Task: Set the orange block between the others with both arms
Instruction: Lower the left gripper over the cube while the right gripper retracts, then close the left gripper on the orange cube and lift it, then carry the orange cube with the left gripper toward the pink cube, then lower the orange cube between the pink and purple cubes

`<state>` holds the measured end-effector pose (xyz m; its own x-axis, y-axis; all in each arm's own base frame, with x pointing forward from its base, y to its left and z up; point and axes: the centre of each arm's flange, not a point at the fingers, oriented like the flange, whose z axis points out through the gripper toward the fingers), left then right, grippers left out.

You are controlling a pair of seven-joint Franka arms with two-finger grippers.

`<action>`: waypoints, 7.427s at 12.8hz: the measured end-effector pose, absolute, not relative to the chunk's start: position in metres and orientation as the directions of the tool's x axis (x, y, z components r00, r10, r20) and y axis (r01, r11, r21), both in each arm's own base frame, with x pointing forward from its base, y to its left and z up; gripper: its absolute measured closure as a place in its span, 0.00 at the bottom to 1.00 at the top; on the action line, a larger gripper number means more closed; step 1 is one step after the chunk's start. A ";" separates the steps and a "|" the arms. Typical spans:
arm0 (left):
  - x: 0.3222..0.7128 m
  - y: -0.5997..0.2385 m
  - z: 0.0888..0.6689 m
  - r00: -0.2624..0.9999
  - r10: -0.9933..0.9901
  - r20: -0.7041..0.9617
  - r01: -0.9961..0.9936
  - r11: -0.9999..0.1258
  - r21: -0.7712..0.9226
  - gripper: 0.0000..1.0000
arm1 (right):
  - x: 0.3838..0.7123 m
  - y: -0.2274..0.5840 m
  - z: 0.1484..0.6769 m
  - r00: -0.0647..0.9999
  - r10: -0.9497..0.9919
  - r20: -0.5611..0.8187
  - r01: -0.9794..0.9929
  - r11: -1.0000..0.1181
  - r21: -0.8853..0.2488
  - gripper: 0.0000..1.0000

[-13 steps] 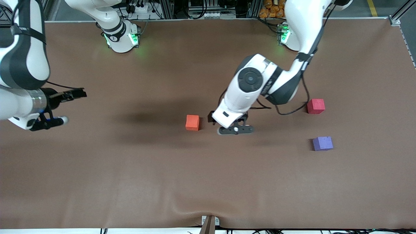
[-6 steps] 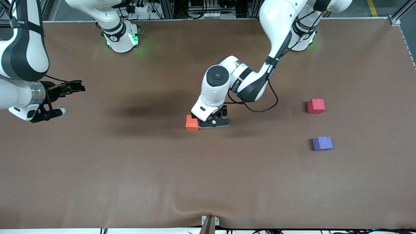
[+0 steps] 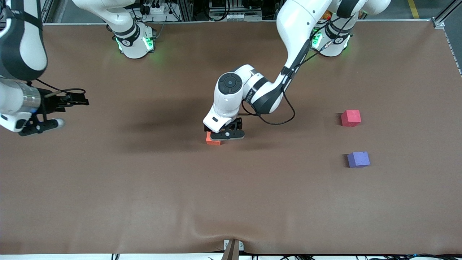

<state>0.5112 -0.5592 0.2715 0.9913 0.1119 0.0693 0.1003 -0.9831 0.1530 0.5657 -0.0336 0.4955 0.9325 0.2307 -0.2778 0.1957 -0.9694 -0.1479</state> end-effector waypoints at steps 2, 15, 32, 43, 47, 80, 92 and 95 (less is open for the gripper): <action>0.508 -0.564 0.263 0.992 0.105 0.069 0.093 -0.984 0.150 0.00 | 0.571 -0.042 0.517 0.949 0.211 -0.233 0.184 -0.974 -0.132 0.00; 0.480 -0.595 0.222 0.984 -0.013 0.177 -0.036 -0.991 0.128 0.00 | 0.627 -0.049 0.608 0.994 -0.044 0.098 -0.035 -0.995 -0.089 0.00; 0.487 -0.596 0.211 0.975 -0.035 0.220 -0.065 -0.990 0.127 0.44 | 0.582 -0.066 0.619 0.995 -0.099 0.017 -0.098 -0.994 -0.047 0.00; 0.581 -0.441 0.315 0.979 0.120 0.162 0.114 -0.992 0.045 0.44 | 0.567 -0.045 0.620 0.993 -0.108 0.045 -0.105 -0.992 -0.067 0.00; 0.606 -0.335 0.330 0.986 0.102 0.130 0.103 -0.995 0.004 0.44 | 0.566 -0.042 0.621 0.994 -0.102 0.044 -0.099 -0.993 -0.067 0.00; 0.519 0.010 0.239 0.994 -0.019 0.111 -0.015 -0.999 -0.035 0.44 | 0.553 -0.033 0.621 0.999 -0.033 -0.035 -0.033 -0.999 0.012 0.00; 0.517 0.010 0.205 0.994 -0.022 0.104 -0.019 -0.999 -0.038 0.37 | 0.556 -0.047 0.625 0.997 -0.075 0.008 -0.075 -0.997 -0.019 0.00; 0.518 0.010 0.206 0.994 -0.028 0.107 -0.024 -0.999 -0.038 0.03 | 0.556 -0.047 0.625 0.997 -0.075 0.008 -0.075 -0.997 -0.019 0.00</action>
<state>0.5182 0.0099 0.2058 0.9939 -0.0277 0.1066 -0.0237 -0.9990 -0.0383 0.5562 -0.0466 0.6250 0.9971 -0.0752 0.0081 -0.0750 -0.9970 -0.0188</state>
